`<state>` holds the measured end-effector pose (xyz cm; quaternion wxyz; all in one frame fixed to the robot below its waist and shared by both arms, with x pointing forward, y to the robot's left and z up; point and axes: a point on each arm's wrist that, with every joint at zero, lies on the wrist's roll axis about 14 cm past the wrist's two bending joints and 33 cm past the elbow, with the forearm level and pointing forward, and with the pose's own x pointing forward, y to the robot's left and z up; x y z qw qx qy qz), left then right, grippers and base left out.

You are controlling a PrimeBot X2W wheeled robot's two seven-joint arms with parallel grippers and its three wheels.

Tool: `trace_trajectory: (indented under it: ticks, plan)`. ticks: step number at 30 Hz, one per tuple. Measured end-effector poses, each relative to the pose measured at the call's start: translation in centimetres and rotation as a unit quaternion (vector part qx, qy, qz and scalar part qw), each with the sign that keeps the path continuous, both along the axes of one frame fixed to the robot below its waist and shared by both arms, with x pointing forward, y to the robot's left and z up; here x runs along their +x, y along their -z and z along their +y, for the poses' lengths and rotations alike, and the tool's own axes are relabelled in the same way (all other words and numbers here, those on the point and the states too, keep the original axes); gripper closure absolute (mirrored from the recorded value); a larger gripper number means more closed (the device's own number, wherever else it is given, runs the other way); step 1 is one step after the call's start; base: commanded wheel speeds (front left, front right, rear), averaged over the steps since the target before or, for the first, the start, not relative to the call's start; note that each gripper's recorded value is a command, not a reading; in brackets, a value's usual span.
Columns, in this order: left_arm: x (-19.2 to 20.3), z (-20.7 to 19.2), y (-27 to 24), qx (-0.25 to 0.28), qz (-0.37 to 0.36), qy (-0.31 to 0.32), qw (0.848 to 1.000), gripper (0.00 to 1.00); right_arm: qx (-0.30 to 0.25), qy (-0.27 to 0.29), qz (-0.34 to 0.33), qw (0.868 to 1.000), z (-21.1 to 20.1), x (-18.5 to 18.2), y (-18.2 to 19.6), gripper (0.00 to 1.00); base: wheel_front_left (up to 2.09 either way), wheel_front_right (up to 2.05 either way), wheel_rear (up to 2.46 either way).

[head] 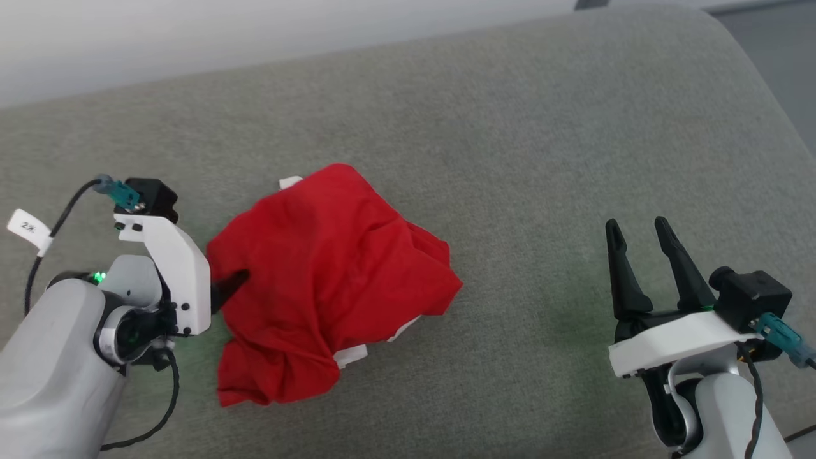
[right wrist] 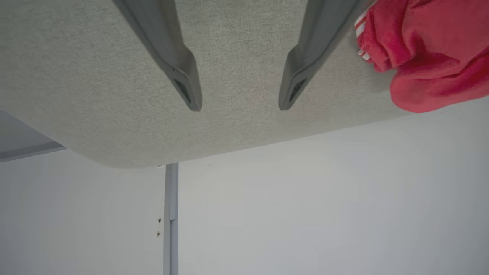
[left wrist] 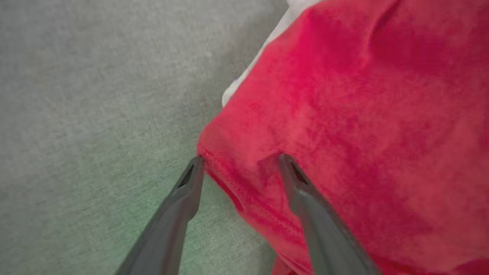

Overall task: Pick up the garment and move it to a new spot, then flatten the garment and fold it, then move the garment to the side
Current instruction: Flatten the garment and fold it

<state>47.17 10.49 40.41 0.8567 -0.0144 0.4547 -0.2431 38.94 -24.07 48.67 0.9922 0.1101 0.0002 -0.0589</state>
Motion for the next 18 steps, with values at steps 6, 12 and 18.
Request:
trace_trajectory:
  ticks: [6,12,18]
  plan:
    - [-0.4,0.2,2.9,0.038,0.077,-0.009,0.996,0.0,-0.002,0.007,0.008,1.0,-0.4,0.5,0.8,0.0,0.0,0.0,0.0]
    - [-0.2,0.0,3.6,0.035,0.1,-0.01,0.994,1.0,-0.002,-0.003,0.01,1.0,0.2,1.5,1.2,0.0,0.0,0.0,0.0]
    - [0.9,1.4,2.2,0.022,0.068,-0.032,0.997,1.0,-0.002,-0.009,0.008,1.0,0.5,2.1,1.3,0.0,0.0,0.0,0.0]
